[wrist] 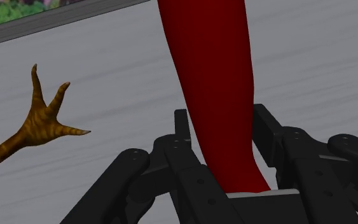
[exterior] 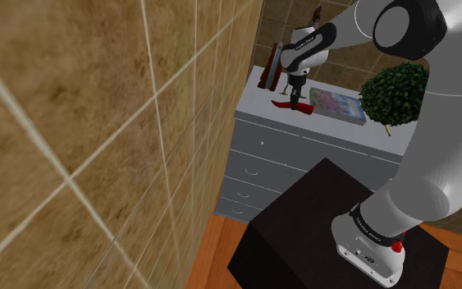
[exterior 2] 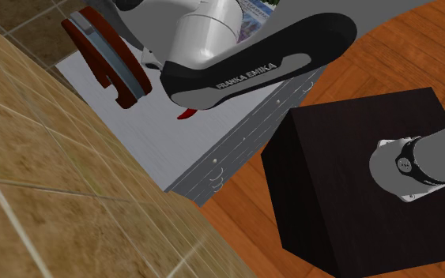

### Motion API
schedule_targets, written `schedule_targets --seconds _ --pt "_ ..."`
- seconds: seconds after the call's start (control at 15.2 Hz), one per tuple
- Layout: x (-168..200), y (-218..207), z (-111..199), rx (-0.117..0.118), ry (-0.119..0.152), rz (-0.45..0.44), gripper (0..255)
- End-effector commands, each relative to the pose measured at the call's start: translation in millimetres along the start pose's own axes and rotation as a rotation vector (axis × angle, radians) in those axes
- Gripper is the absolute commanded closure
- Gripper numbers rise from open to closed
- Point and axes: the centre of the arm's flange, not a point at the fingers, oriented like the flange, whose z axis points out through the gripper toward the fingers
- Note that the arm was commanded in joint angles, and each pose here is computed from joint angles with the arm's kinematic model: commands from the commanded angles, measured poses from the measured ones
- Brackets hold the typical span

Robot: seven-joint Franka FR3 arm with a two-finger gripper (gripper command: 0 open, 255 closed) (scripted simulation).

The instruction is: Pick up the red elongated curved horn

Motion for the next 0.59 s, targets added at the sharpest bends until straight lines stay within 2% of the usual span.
schedule_targets --seconds 0.0,0.53 --pt "0.2 0.0 0.3 0.0 0.0 0.0 255" --pt "-1.7 -0.3 -3.4 0.0 0.0 0.0 255"
